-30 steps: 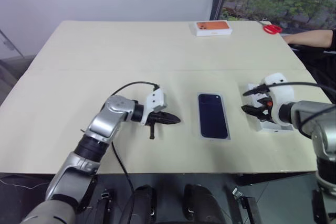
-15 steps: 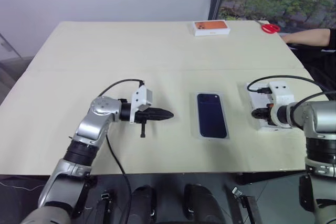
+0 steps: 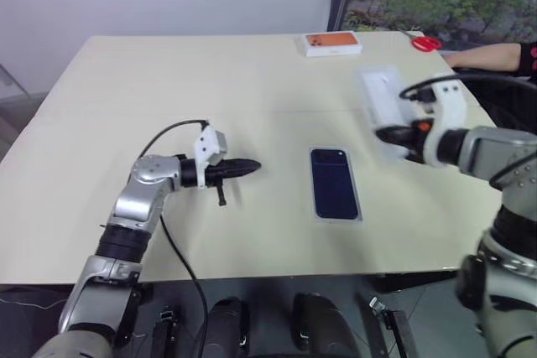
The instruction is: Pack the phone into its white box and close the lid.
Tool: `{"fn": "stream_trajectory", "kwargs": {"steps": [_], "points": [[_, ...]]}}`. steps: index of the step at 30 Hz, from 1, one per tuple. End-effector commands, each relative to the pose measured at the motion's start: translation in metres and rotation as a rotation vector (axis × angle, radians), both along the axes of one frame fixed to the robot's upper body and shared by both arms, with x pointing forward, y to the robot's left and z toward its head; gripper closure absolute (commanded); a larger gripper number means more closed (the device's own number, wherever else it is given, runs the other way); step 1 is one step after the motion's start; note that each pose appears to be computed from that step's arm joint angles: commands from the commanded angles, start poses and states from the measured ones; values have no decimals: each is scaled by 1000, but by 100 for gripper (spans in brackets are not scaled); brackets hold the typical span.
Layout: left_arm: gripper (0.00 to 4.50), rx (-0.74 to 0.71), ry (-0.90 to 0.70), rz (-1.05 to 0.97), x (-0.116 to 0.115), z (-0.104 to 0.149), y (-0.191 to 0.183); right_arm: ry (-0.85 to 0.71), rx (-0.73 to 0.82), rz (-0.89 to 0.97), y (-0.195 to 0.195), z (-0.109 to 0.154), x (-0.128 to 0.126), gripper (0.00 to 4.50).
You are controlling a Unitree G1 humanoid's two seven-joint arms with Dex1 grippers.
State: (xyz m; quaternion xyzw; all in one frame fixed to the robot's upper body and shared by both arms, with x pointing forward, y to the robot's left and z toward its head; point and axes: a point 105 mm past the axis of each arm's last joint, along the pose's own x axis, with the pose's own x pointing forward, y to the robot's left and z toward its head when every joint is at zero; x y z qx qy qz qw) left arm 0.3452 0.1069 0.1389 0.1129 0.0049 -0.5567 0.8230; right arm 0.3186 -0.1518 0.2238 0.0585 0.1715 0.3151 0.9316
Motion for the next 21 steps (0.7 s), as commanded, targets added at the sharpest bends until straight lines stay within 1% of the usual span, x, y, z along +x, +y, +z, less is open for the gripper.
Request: {"fn": "stream_trajectory", "kwargs": {"steps": [1, 3, 4, 5, 6, 7, 11, 13, 16, 20, 21], "points": [[450, -28, -60, 28, 7, 17, 5, -4, 160, 92, 31, 5, -9, 443], [450, -23, -64, 39, 9, 17, 6, 20, 263, 145, 52, 6, -13, 443], [450, -19, -66, 42, 10, 16, 7, 39, 360, 165, 67, 9, -18, 443], [450, -16, -67, 43, 10, 16, 7, 94, 461, 158, 76, 12, -23, 443], [450, -15, -68, 45, 11, 16, 7, 180, 547, 133, 82, 11, -27, 443], [450, -13, -69, 46, 11, 15, 7, 266, 606, 97, 87, 4, -29, 443], [450, -10, -70, 44, 10, 13, 4, 435, 687, -56, 99, -22, -33, 443], [450, -9, -70, 42, 10, 12, 3, 488, 710, -109, 102, -30, -36, 443], [450, -11, -69, 22, 9, 12, -5, 582, 732, -221, 95, -49, -37, 443], [450, -9, -68, -14, 6, 10, -15, 631, 728, -315, 83, -62, -34, 443], [450, -5, -68, -36, 4, 9, -21, 632, 732, -338, 78, -63, -33, 419]]}}
